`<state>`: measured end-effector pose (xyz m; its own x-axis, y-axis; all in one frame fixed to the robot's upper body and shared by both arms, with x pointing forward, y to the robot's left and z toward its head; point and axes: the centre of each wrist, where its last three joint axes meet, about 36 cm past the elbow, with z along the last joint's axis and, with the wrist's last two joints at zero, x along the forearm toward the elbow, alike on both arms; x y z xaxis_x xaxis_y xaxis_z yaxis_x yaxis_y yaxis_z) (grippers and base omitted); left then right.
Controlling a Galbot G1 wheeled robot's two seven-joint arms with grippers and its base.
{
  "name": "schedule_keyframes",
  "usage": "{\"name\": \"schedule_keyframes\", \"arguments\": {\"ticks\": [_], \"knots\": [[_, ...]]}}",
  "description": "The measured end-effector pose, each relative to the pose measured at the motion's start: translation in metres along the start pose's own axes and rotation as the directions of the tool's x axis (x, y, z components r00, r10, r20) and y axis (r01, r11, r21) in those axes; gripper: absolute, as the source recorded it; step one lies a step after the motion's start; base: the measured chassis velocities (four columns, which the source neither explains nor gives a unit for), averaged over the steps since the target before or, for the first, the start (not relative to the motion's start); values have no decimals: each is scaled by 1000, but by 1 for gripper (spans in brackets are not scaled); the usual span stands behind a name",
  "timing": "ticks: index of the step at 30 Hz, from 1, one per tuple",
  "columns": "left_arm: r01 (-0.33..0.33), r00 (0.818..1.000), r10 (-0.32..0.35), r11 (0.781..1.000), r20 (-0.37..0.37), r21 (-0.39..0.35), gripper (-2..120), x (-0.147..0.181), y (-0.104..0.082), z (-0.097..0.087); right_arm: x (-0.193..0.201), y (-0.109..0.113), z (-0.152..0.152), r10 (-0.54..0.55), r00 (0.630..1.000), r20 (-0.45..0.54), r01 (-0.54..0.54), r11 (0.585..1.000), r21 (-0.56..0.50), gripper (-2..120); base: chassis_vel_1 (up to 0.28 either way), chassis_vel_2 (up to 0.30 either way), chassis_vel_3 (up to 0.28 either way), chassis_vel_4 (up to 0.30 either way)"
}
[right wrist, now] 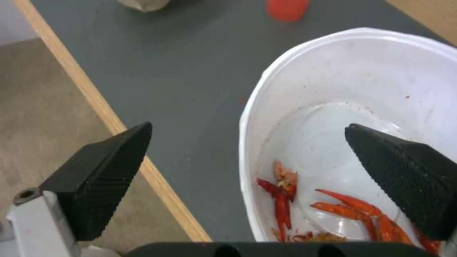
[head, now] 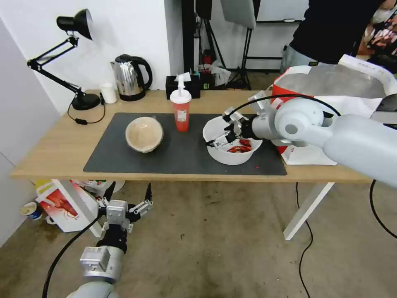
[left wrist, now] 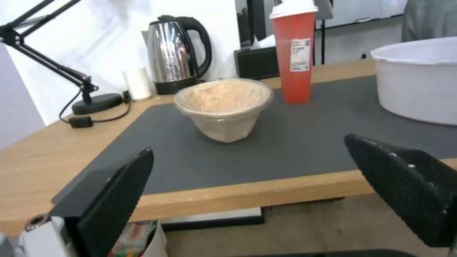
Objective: Pick up the trash from the table and place it into the takeout bag.
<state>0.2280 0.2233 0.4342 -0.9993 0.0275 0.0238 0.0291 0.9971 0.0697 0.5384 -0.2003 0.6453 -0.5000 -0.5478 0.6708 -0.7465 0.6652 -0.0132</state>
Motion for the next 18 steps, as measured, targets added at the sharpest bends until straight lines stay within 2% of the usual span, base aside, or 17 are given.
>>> {"name": "schedule_keyframes", "arguments": {"ticks": [18], "knots": [[0,1000,0,1000,0,0,100,0,0,0,-1,1,2,-11,999,-30,11,1000,18,100,0,0,0,0]]}}
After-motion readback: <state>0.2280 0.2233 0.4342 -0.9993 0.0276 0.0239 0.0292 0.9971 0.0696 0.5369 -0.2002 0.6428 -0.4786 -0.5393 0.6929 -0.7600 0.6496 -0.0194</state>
